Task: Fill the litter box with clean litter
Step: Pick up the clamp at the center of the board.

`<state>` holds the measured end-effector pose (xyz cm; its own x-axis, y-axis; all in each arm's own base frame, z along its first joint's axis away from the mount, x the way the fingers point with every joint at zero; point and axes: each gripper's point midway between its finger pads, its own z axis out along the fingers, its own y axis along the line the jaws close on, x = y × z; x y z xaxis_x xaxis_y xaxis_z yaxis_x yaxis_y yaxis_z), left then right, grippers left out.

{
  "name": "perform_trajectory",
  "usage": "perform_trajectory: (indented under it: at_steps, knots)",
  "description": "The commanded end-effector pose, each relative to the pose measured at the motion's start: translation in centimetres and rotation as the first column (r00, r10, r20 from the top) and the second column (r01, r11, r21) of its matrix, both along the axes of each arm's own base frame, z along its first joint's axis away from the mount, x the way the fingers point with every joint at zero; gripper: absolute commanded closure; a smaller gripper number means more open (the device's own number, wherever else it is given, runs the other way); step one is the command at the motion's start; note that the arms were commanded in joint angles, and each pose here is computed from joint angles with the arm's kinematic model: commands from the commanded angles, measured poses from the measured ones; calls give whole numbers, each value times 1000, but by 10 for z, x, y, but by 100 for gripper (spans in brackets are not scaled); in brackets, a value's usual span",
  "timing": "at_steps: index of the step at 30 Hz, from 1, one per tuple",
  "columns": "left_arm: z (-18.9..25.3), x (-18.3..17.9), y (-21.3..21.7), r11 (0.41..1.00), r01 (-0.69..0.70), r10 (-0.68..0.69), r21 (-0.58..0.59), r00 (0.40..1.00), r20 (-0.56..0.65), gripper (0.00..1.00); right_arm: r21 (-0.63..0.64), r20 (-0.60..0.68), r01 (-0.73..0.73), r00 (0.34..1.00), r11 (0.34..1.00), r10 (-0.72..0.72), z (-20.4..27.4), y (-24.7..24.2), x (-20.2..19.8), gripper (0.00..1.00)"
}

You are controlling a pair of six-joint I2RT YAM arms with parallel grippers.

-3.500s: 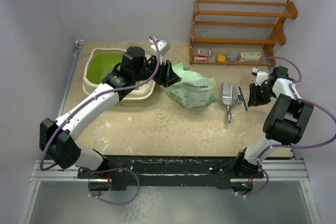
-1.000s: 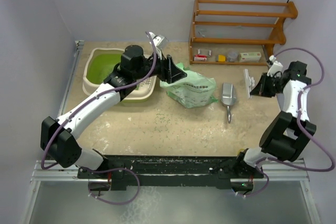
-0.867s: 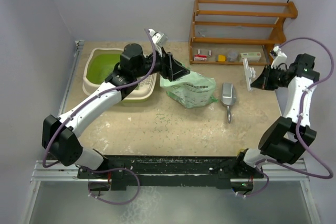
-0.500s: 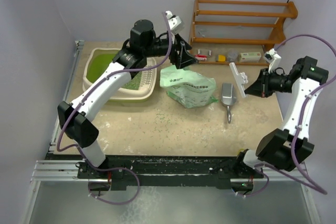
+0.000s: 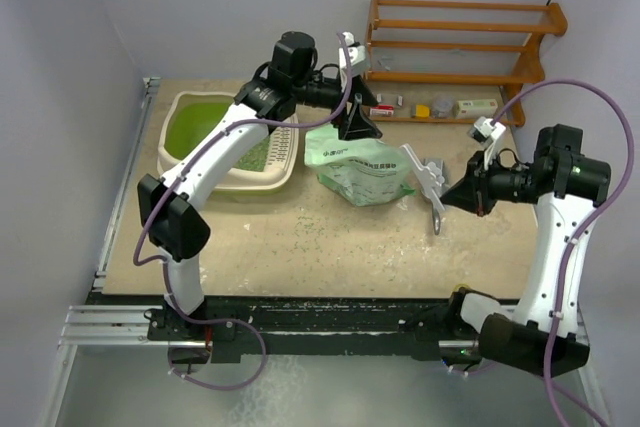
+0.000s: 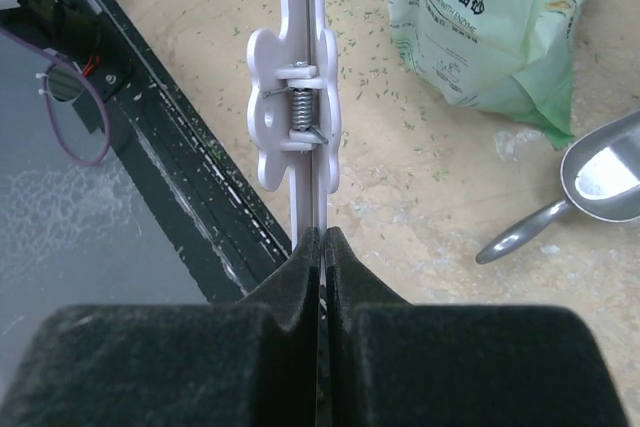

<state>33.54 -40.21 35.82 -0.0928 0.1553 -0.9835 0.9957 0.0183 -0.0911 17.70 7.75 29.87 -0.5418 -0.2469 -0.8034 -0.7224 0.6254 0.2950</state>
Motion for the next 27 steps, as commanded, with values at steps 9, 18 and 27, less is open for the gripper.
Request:
perform_trajectory:
  at_steps: [9,18,27]
  knots:
    - [39,-87,1,918,362,-377,-160,923,-77,28,60,-78,-61,995,996,66,-7,10,6,100]
    - [24,-85,-23,922,358,-373,-144,923,-96,33,66,-96,-84,991,994,90,-10,13,6,100]
    - [5,-65,-36,952,288,-296,-103,953,-69,35,63,-87,-89,992,994,94,-8,14,4,100]
